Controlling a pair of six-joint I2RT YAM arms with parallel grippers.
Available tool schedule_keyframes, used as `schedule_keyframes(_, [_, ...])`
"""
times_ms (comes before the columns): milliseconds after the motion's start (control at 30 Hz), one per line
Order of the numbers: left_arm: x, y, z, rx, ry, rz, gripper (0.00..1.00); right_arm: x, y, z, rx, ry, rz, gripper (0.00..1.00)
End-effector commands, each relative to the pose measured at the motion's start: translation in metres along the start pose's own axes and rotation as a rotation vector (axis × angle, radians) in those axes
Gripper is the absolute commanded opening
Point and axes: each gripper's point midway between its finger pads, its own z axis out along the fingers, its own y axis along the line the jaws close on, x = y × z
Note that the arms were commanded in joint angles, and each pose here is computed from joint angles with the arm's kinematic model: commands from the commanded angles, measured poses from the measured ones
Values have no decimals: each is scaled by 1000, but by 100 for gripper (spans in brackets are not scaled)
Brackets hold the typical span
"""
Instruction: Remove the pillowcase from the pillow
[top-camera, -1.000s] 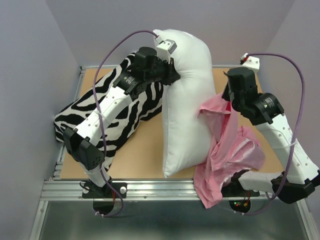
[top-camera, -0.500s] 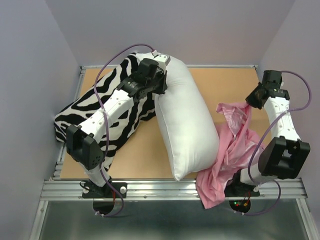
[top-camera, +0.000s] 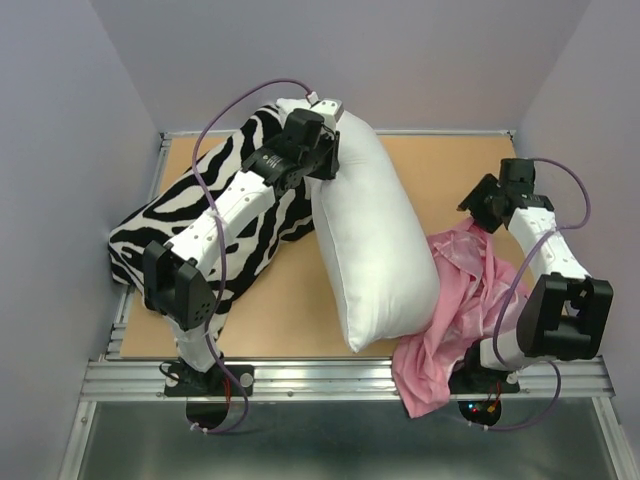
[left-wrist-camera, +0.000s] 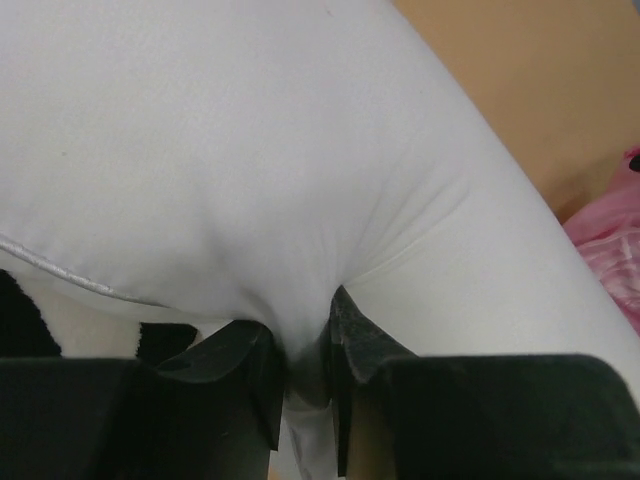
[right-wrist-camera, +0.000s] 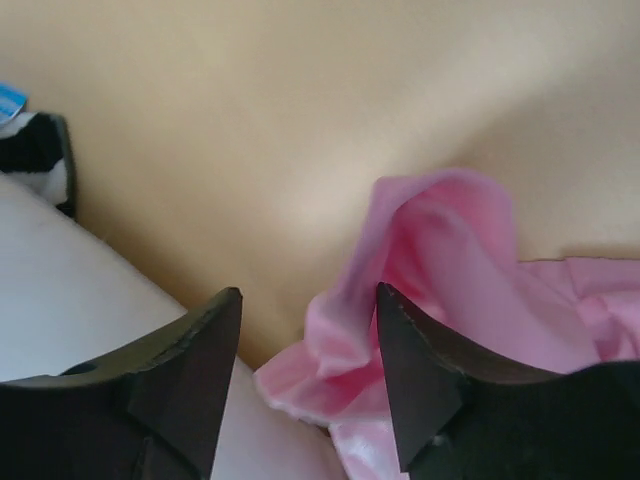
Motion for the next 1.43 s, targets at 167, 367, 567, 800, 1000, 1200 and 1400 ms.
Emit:
schedule_keyframes(167, [-80, -19, -37, 19, -247, -39, 60, -32, 51, -60, -146, -199, -133, 100])
schedule_keyframes(367, [-95, -31, -90, 24, -356, -85, 69, -40, 86, -120, -292, -275, -183, 100])
schedule_keyframes(567, [-73, -30, -125, 49, -410, -137, 69, -13, 126, -162, -429, -293, -256, 100])
schedule_keyframes(800, [-24, -12, -168, 40, -434, -182, 69, 42, 152, -180, -513, -257, -351, 100])
schedule_keyframes(1000, [6, 6, -199, 30, -485, -224, 70, 52, 139, -170, -469, -279, -386, 100])
schedule_keyframes(1200, [16, 11, -206, 25, -496, -236, 70, 51, 132, -172, -465, -304, -389, 100])
schedule_keyframes(1400, [14, 17, -212, 11, -538, -261, 70, 46, 129, -175, -454, -330, -390, 100])
